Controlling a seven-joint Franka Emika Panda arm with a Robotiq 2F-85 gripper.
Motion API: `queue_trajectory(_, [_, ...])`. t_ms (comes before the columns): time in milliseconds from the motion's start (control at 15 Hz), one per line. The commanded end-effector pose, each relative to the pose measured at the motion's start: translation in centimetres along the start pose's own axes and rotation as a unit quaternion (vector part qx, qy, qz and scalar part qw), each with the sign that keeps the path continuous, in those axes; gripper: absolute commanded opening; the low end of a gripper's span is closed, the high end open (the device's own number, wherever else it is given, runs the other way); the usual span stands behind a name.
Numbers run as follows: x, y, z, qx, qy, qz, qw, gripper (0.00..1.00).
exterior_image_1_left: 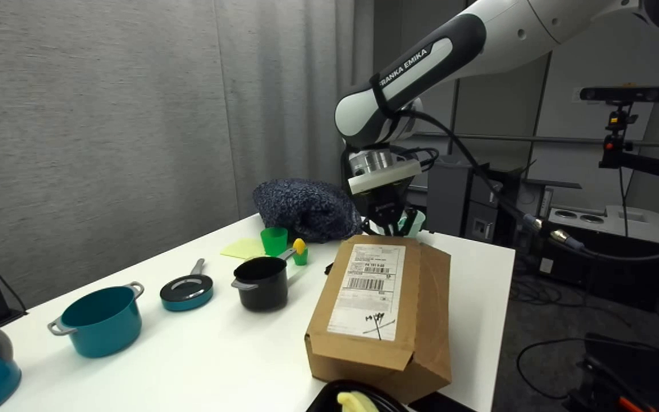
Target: Move the box
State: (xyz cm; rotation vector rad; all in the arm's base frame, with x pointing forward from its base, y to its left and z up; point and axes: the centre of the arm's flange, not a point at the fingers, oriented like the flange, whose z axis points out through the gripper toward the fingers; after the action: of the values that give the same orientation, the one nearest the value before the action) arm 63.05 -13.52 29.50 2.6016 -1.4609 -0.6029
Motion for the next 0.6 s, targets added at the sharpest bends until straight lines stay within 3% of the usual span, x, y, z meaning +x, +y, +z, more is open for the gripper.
queue_trajectory(0, [1.6, 1.7, -1.7, -0.037, 0.048, 0.009, 0.9982, 0.00])
queue_trajectory(200, [3.3, 3.2, -3.9, -0.034, 0.120, 0.037, 0.9915, 0.00])
queue_trajectory(400, [4.2, 3.1, -6.5, 0.050, 0.156, 0.065, 0.9843, 0.00])
queue_trajectory(533, [4.9, 2.4, -7.0, 0.087, 0.192, 0.091, 0.9733, 0.00])
